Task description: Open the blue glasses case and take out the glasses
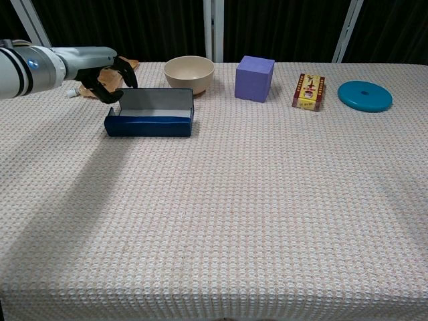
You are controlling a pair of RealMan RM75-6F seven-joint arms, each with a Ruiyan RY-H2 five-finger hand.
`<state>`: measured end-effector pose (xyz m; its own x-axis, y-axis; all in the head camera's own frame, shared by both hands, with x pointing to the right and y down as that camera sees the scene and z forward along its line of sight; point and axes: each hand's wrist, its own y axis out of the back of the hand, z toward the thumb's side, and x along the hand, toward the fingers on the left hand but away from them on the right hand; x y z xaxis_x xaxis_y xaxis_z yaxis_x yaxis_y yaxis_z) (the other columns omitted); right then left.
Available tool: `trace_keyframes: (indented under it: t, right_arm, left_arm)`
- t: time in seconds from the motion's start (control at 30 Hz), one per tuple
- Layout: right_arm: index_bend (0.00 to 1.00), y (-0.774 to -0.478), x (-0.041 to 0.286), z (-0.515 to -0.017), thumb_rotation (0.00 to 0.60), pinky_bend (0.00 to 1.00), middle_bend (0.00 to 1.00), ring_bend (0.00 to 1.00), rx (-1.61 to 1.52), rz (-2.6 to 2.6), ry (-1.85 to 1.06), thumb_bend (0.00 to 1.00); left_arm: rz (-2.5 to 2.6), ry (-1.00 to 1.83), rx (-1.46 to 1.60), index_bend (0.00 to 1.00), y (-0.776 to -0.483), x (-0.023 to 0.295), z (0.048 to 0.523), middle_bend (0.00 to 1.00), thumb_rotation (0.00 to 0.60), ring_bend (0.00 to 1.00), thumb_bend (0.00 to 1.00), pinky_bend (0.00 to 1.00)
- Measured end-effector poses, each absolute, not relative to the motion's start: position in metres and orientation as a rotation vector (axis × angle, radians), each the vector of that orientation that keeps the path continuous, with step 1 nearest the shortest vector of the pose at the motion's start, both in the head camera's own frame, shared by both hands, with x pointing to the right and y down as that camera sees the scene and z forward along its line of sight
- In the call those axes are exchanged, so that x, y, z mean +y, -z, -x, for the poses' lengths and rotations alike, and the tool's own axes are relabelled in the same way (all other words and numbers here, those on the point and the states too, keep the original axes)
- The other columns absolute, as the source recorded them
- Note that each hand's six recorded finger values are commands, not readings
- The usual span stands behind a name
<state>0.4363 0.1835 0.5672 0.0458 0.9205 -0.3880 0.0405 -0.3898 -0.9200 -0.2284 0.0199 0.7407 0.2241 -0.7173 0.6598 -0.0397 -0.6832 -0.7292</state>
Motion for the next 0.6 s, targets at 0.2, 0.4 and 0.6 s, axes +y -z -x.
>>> trace_keyframes:
  t: [0.2, 0.4, 0.6]
  right_arm:
    - [0.04, -0.569, 0.183, -0.434, 0.600, 0.01, 0.13, 0.00, -0.994, 1.559, -1.438, 0.24]
    - [0.04, -0.570, 0.183, -0.434, 0.600, 0.01, 0.13, 0.00, -0.994, 1.561, -1.438, 0.24]
    - [0.04, -0.569, 0.184, -0.438, 0.600, 0.01, 0.13, 0.00, -1.002, 1.551, -1.451, 0.24]
  left_arm:
    - [1.949, 1.376, 0.721, 0.33, -0.716, 0.034, 0.220, 0.26, 0.600, 0.06, 0.52, 0.06]
    - [2.004, 1.282, 0.662, 0.33, -0.708, 0.054, 0.202, 0.27, 0.600, 0.07, 0.52, 0.06]
    - [2.032, 1.312, 0.591, 0.33, -0.729, 0.059, 0.185, 0.27, 0.600, 0.07, 0.52, 0.06]
